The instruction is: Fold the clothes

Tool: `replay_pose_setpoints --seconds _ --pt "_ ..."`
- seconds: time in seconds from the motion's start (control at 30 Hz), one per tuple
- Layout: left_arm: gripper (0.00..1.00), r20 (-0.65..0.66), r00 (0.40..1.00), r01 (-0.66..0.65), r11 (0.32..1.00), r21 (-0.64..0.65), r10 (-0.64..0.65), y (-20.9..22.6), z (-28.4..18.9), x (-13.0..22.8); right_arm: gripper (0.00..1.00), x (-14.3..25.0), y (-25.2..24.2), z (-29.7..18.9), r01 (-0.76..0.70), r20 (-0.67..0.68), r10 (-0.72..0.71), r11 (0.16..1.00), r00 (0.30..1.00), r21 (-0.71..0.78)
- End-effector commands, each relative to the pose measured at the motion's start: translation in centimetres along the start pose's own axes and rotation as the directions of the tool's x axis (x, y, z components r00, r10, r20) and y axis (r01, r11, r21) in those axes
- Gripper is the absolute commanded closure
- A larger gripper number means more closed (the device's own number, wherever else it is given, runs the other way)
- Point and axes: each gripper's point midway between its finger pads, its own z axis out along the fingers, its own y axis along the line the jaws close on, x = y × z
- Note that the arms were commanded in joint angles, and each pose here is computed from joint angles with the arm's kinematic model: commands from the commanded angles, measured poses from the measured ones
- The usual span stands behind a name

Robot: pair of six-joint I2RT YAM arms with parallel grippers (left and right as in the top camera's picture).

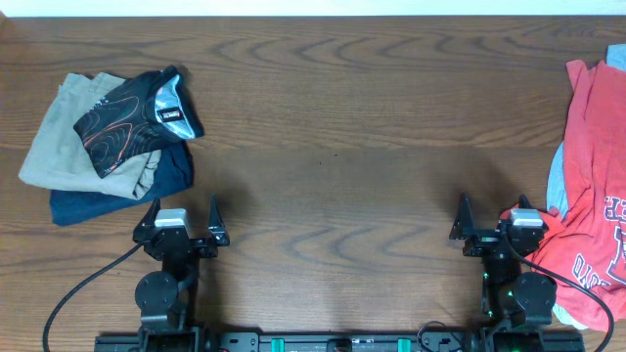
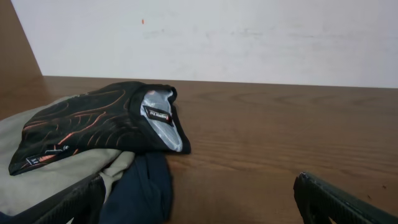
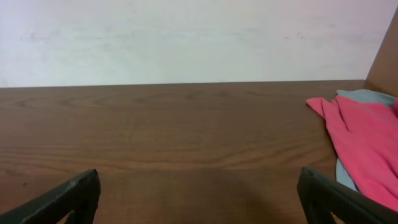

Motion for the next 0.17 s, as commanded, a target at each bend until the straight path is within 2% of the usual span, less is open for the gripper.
replay_pose_setpoints --seconds 0.0,0.13 --pt "0.02 -0.055 0.998 -0.005 1.0 -0.007 0.005 0.18 0.03 1.52 0.01 -0.01 -0.44 -0.03 0.017 0.002 -0.017 1.0 1.0 0.021" --pt "0.02 -0.055 0.998 -0.005 1.0 -0.007 0.005 0.18 0.03 1.52 0.01 -0.01 -0.44 -0.03 0.017 0.002 -0.017 1.0 1.0 0.021"
